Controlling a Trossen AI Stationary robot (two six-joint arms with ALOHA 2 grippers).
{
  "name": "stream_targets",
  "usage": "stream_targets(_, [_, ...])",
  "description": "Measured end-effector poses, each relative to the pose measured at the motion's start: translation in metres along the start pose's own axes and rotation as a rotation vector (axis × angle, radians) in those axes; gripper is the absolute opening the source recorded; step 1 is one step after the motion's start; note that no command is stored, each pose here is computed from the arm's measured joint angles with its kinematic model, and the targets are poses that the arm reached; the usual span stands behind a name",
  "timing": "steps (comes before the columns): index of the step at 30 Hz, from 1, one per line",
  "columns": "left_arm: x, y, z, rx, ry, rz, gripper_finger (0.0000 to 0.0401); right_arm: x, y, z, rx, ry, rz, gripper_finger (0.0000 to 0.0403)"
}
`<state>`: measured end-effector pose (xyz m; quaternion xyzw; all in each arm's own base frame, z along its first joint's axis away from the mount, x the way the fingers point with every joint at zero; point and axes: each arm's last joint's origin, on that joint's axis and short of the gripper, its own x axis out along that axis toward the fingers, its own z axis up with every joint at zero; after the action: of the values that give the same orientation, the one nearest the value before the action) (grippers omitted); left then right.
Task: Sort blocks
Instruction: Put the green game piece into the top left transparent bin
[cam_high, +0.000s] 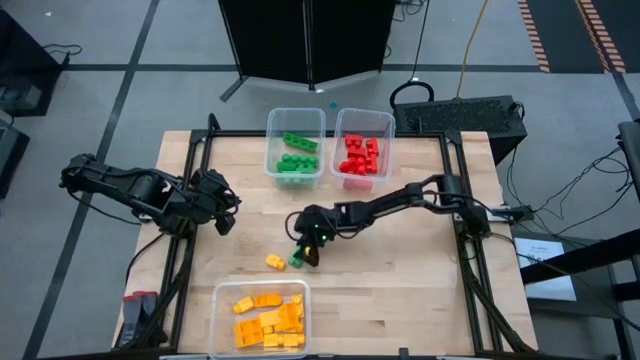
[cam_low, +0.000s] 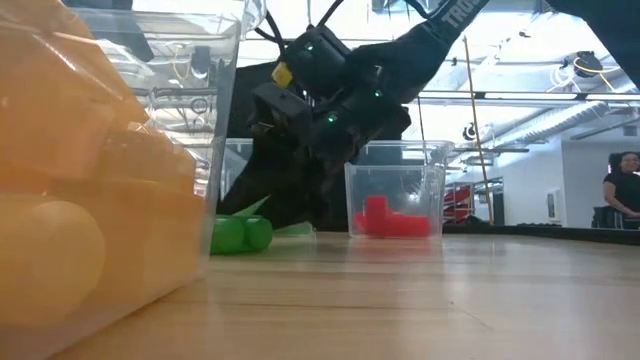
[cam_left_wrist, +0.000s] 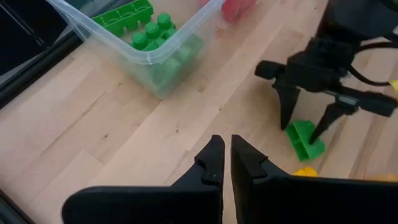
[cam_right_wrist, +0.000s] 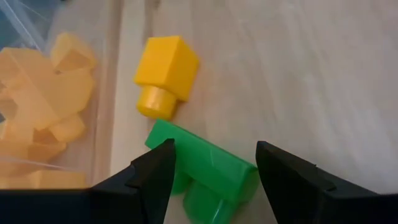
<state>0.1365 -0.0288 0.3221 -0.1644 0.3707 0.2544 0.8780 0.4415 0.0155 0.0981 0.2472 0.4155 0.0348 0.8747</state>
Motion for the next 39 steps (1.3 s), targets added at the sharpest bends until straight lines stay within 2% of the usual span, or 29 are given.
stream_targets(5, [0.0, 0.0, 0.0, 0.009, 0.003, 0.003, 0.0, -0.021, 0.002, 0.01, -0.028, -0.01, -0.016, 0.0216])
stream_targets(9, [0.0, 0.0, 0.0, 0.008, 0.002, 0.003, 0.0, -0.04, 0.005, 0.016, -0.024, -0.008, -0.082, 0.0216])
stream_targets(21, [0.0, 0.001, 0.0, 0.036, -0.008, 0.012, 0.0, -0.093, 0.052, 0.028, -0.463, -0.064, -0.025, 0.0216])
stream_targets(24, [0.0, 0.001, 0.0, 0.036, -0.011, 0.015, 0.0, -0.092, 0.054, 0.027, -0.546, -0.061, -0.028, 0.0216])
stream_targets(31, [0.0, 0.001, 0.0, 0.03, -0.011, 0.015, 0.0, -0.073, 0.041, 0.016, -0.641, 0.035, -0.091, 0.022])
stream_targets(35, [0.0, 0.001, 0.0, 0.03, -0.01, 0.015, 0.0, -0.072, 0.04, 0.016, -0.735, 0.035, -0.128, 0.0238])
stream_targets(39, [0.0, 0.0, 0.0, 0.028, -0.012, 0.013, 0.0, -0.073, 0.037, 0.016, -0.764, 0.05, -0.169, 0.0265])
